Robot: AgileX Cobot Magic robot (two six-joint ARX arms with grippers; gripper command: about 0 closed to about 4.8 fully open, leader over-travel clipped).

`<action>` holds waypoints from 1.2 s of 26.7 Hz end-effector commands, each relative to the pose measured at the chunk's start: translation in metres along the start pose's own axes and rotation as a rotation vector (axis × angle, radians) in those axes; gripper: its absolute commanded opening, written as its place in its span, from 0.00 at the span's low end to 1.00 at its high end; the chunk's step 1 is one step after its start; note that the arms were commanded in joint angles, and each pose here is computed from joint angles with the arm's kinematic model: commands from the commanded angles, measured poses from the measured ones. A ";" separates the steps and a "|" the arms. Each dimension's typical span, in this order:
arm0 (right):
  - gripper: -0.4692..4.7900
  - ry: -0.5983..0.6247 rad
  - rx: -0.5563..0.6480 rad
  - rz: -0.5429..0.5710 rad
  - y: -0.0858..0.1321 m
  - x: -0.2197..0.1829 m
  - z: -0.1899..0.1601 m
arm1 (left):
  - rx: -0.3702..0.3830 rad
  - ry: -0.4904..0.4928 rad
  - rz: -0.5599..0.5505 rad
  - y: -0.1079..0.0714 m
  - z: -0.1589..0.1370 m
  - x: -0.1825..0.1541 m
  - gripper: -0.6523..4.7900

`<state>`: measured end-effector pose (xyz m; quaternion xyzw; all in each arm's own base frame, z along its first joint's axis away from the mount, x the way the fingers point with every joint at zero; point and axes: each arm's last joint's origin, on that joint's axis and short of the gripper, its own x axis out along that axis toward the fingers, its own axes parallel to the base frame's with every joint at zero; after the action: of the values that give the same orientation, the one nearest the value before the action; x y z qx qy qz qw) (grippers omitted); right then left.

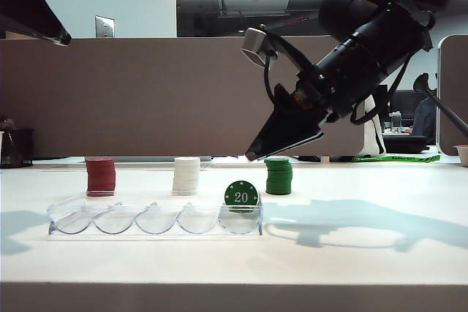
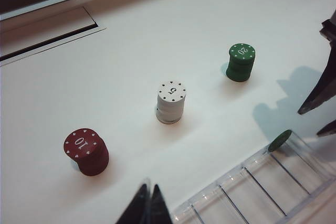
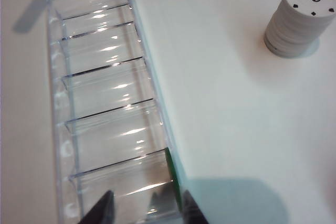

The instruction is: Pick up the chip in the box and place it on the pile of chips with the same color.

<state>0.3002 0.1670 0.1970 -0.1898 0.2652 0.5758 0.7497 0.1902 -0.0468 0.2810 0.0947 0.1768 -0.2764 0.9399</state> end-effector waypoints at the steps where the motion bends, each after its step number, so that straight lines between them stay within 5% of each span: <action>1: 0.41 -0.009 -0.004 0.012 -0.001 0.003 0.000 | 0.003 -0.014 -0.001 0.000 0.002 -0.001 0.11; 32: 0.39 -0.043 0.010 0.031 -0.009 0.015 -0.003 | 0.002 -0.006 -0.003 0.001 0.001 0.002 0.11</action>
<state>0.3110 0.1734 0.1825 -0.1721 0.2627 0.5853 0.7475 0.1924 -0.0473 0.2790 0.0943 0.1821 -0.2767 0.9388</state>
